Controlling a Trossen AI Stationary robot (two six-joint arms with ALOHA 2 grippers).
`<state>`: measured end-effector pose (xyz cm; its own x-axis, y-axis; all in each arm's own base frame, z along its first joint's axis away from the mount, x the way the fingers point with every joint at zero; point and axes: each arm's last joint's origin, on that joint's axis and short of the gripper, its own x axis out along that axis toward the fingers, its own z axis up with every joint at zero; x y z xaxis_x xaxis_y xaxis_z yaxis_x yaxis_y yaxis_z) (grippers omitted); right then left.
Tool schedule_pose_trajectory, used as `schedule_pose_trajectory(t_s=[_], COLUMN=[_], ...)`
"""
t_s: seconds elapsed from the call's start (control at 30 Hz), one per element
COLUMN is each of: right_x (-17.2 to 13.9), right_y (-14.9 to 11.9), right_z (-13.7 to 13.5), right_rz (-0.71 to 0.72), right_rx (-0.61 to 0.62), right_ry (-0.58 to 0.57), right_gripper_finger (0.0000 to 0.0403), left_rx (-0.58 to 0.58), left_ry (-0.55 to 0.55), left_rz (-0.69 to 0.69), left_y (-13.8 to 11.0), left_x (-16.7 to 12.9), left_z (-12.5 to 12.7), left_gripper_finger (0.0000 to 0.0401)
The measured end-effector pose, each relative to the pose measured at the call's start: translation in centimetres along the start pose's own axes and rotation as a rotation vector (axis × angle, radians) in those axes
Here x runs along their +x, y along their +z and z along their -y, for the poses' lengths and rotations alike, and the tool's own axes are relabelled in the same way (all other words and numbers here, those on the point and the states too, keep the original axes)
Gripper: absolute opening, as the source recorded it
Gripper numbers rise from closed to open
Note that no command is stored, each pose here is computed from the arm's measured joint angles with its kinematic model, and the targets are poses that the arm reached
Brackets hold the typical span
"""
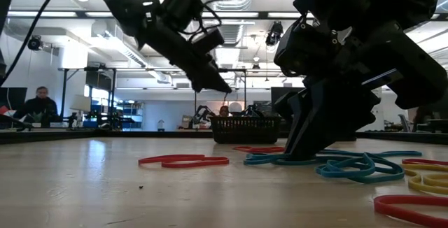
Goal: Pick and place rubber bands into bin
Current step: Put the blue rubber band into the basket
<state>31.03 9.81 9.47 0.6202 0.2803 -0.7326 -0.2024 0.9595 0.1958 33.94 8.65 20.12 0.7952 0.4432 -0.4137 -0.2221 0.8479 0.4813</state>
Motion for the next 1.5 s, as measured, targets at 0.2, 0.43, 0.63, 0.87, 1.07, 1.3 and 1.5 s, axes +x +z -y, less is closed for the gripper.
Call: schedule_pose_trajectory(t_s=[0.2,0.43,0.63,0.87,1.07,1.3,1.5], right_x=[0.0,0.0,-0.2,-1.5,-1.5,-1.5,-1.2], right_y=[0.0,0.1,0.3,1.4,1.4,1.2,1.0], right_z=[0.0,0.0,-0.1,-0.5,-0.5,-0.6,-0.6], right_rz=[0.004,0.011,0.024,0.078,0.079,0.073,0.064], right_rx=[0.000,-0.011,-0.077,-0.131,-0.110,-0.105,-0.107], right_ry=[0.000,0.000,0.003,0.010,0.011,0.014,0.016], right_gripper_finger=[0.0056,0.0056,0.0057,0.0057,0.0057,0.0057,0.0057], left_rx=[-0.015,-0.035,-0.017,-0.013,-0.023,-0.059,-0.049], left_ry=[-0.040,-0.033,-0.088,-0.149,-0.203,-0.236,-0.258], left_rz=[-0.046,0.000,0.112,0.117,0.076,0.033,0.048], left_y=[-0.4,1.1,4.0,4.8,3.9,2.6,2.9], left_x=[0.4,-0.6,-4.0,-7.0,-7.5,-7.6,-8.0], left_z=[0.3,-0.1,0.4,1.3,2.8,4.0,4.8], left_gripper_finger=[0.0088,0.0147,0.0157,0.0157,0.0157,0.0157,0.0157])
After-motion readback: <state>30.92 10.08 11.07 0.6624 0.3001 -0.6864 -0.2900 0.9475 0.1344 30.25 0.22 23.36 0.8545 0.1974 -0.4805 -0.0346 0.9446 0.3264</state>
